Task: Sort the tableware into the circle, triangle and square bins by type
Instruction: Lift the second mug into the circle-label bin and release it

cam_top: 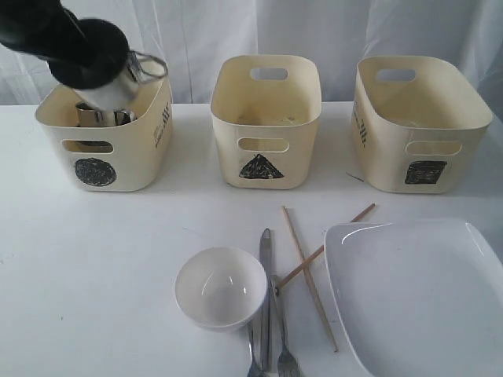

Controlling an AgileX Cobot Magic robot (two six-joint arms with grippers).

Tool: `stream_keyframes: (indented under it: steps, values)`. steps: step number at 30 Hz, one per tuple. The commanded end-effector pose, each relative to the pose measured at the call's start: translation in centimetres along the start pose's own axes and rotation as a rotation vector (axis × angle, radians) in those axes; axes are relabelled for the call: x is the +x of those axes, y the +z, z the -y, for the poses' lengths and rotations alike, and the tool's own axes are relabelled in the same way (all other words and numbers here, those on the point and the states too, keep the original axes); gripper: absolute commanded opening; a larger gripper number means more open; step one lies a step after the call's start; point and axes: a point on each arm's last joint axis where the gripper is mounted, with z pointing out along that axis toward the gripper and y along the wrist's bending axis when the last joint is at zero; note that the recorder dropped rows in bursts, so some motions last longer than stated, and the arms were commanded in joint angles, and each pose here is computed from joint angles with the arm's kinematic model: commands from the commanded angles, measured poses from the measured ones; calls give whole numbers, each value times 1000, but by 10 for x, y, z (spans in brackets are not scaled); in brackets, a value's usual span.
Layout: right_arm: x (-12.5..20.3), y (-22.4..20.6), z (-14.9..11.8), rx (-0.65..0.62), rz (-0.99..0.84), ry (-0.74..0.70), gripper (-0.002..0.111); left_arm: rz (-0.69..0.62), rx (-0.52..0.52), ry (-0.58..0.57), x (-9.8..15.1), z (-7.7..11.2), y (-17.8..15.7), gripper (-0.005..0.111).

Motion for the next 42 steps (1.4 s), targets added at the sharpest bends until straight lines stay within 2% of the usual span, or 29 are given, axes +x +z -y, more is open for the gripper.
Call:
stream_keyframes:
  steps: [1, 6, 9, 15, 24, 28, 32, 38, 40, 42]
  values:
    - [1, 0, 0, 0, 2, 3, 0, 35, -204, -59, -13, -39, -2, 0]
    - [1, 0, 0, 0, 2, 26, 0, 31, -255, -174, -16, -70, 28, 0]
    - [1, 0, 0, 0, 2, 27, 0, 29, -247, -218, -15, -78, 51, 0]
    - [1, 0, 0, 0, 2, 27, 0, -31, -205, -237, -8, -73, 96, 0]
    - [1, 0, 0, 0, 2, 27, 0, -157, -131, -282, 18, -58, 153, 0]
    - [1, 0, 0, 0, 2, 27, 0, -219, -86, -326, 27, -51, 163, 0]
    - [1, 0, 0, 0, 2, 27, 0, -238, -41, -316, 32, -45, 171, 0]
    - [1, 0, 0, 0, 2, 27, 0, -273, -26, -320, 40, -41, 184, 1]
    - [1, 0, 0, 0, 2, 27, 0, -274, -24, -322, 40, -41, 184, 6]
    - [1, 0, 0, 0, 2, 27, 0, -262, -27, -322, 39, -42, 183, 17]
